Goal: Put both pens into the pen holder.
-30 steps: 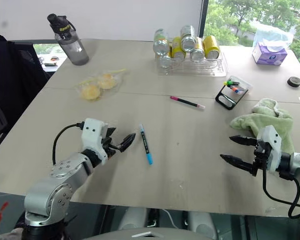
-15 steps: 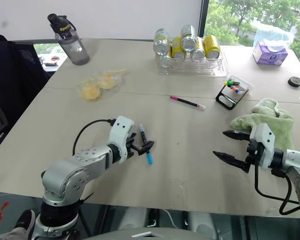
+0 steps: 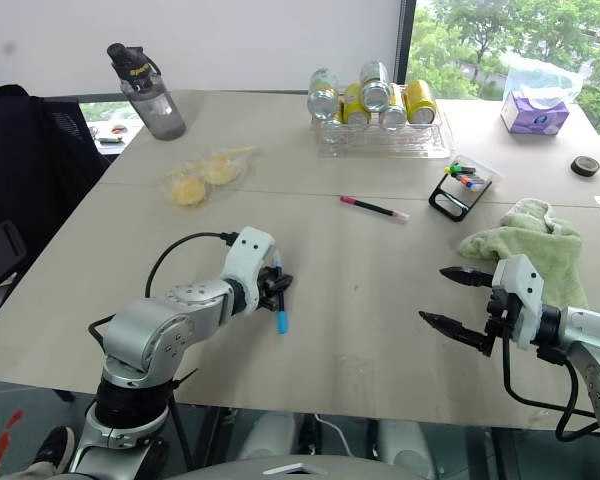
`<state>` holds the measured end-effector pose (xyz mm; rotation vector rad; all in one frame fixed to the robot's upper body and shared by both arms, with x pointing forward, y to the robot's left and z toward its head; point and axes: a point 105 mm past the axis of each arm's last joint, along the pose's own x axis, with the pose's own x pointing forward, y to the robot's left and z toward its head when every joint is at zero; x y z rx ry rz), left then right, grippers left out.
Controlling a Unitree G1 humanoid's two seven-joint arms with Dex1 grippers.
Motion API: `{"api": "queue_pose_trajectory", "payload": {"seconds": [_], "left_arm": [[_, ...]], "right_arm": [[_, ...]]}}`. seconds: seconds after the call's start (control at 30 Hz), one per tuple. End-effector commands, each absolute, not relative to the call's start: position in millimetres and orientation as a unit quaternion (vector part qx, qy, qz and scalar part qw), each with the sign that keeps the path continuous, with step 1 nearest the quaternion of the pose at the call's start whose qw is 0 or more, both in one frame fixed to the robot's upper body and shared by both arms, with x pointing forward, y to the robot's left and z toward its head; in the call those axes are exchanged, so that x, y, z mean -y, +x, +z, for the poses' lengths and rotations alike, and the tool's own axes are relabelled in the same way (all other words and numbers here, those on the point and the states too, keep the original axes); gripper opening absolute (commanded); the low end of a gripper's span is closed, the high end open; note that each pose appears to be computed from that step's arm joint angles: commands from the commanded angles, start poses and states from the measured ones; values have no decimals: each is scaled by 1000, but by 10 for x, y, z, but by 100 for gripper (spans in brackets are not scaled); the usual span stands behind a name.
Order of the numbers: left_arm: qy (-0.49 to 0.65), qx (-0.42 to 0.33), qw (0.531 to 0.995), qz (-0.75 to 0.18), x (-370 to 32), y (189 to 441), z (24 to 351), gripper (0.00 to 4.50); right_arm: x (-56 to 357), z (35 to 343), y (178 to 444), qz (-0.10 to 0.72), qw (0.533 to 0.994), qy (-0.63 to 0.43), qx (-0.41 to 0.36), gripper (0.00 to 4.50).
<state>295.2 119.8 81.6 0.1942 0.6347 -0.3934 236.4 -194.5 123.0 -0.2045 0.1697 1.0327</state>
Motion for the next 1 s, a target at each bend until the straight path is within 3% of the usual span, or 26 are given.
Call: {"api": "queue_pose_trajectory", "payload": {"seconds": [0.03, 0.07, 0.77, 0.9, 1.0], "left_arm": [[90, -376, 900, -204, -1174, 2807, 556, 49], [91, -376, 900, -201, -1185, 2809, 559, 5], [73, -321, 929, -170, -1379, 2987, 700, 5], [2, -289, 937, -195, -1290, 3034, 825, 5], [-81, -184, 940, -274, -1077, 3066, 1172, 5]], "right_arm": [[1866, 1331, 2395, 502, 857, -101, -55, 450], [1855, 1332, 2397, 504, 856, -101, -54, 450], [1629, 1609, 2418, 530, 847, -30, 4, 450], [1622, 1572, 2439, 534, 845, -26, -6, 450], [1578, 1505, 2491, 530, 847, -26, -19, 450]]}}
